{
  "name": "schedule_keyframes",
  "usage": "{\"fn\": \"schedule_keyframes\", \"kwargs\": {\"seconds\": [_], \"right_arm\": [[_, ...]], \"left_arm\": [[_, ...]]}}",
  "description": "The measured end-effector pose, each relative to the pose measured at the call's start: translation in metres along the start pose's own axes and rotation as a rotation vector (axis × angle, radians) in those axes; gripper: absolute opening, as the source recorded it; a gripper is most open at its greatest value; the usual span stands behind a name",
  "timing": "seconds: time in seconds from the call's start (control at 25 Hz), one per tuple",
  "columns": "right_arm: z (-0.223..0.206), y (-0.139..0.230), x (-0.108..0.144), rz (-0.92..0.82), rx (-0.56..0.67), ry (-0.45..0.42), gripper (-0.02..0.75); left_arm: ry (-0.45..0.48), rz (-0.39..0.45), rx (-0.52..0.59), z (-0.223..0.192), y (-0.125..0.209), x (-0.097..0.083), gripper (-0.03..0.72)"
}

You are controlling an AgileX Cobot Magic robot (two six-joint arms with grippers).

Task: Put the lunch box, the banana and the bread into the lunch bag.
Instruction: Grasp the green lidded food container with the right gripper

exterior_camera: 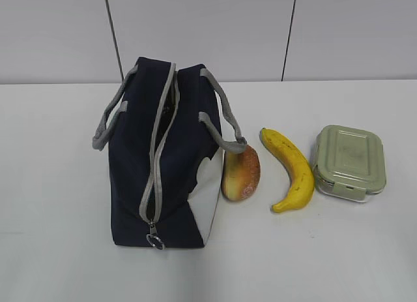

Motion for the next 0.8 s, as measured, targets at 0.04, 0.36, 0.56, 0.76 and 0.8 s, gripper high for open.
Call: {"fn": "schedule_keyframes", "kwargs": {"seconds": [0.04,0.36,0.56,0.76,0.8], "right_arm": [[0.0,0.0,0.0,0.0,0.0,0.0,0.424],[0.0,0.0,0.0,0.0,0.0,0.0,0.424],[0.0,0.0,0.0,0.0,0.0,0.0,0.424],[0.0,0.0,0.0,0.0,0.0,0.0,0.424],[0.0,0.0,0.0,0.0,0.0,0.0,0.424]], "left_arm": [[0.0,0.0,0.0,0.0,0.0,0.0,0.238],[0.0,0.0,0.0,0.0,0.0,-0.0001,0.238],[0.0,0.0,0.0,0.0,0.0,-0.0001,0.237],[0.001,0.0,-0.005,0.0009,-0.0013,-0.0003,0.237],[0.005,0.0,-0.014,0.0025,-0.004,-0.0015,0.237]]}}
Point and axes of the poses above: a point on each arm's last joint axis where the gripper is mounted, z pointing back along that axis away from the gripper, x along the wrist's bending axis when the last joint is at zero, y = z × x, the point moved 10 cm from there along -z, pointing out along that axis toward the gripper, and after that the axes turned 15 degrees about z, right-handed, at the moved point
